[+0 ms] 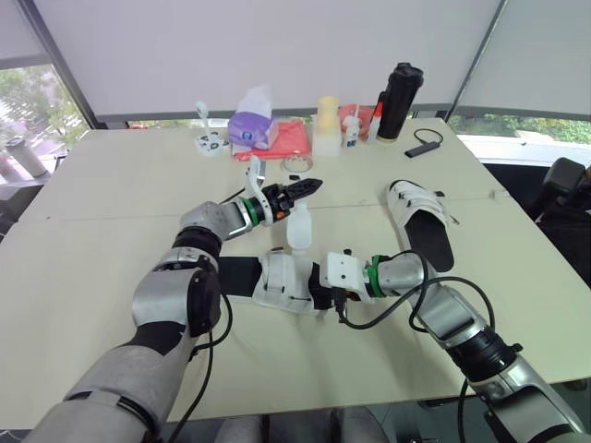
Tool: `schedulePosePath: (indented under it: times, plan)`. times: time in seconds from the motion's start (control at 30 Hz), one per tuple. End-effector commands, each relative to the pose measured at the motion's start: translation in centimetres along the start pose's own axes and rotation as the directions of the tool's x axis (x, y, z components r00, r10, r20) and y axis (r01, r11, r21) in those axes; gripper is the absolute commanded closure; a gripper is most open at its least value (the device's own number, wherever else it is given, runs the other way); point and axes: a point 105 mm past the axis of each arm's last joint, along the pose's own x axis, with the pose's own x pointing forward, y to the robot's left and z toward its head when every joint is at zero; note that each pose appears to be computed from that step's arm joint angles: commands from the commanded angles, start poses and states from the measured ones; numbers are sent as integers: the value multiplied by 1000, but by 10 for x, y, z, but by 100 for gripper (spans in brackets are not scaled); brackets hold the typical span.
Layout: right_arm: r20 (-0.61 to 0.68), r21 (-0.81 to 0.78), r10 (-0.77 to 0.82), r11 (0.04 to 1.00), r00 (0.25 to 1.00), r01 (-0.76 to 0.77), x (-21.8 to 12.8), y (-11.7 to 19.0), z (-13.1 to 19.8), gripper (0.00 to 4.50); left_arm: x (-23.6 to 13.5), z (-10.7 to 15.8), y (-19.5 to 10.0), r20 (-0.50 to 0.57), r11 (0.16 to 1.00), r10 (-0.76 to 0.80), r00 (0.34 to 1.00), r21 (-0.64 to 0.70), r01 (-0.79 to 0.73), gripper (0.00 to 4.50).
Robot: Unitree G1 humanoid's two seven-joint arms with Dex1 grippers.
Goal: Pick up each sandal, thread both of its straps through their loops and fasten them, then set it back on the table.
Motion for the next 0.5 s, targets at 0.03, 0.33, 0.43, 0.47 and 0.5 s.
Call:
schedulePosePath:
  times: [0.03,0.33,0.43,0.47,0.5]
  plan:
    - [-95,62,34,998,995,-28,3,11,-26,450,3,16,-17,31,997,-66,997,39,65,246]
    - [-97,64,35,998,995,-29,2,11,-27,450,-10,16,-33,-76,938,-184,980,284,198,444]
    - [-98,65,36,997,995,-30,2,12,-27,450,-27,2,-52,-184,821,-299,936,451,350,444]
    - [-98,66,37,997,995,-31,2,12,-27,450,-32,-1,-57,-200,792,-315,928,483,373,444]
    - [-98,66,37,997,995,-31,2,12,-28,450,-38,-5,-61,-220,759,-330,918,516,397,444]
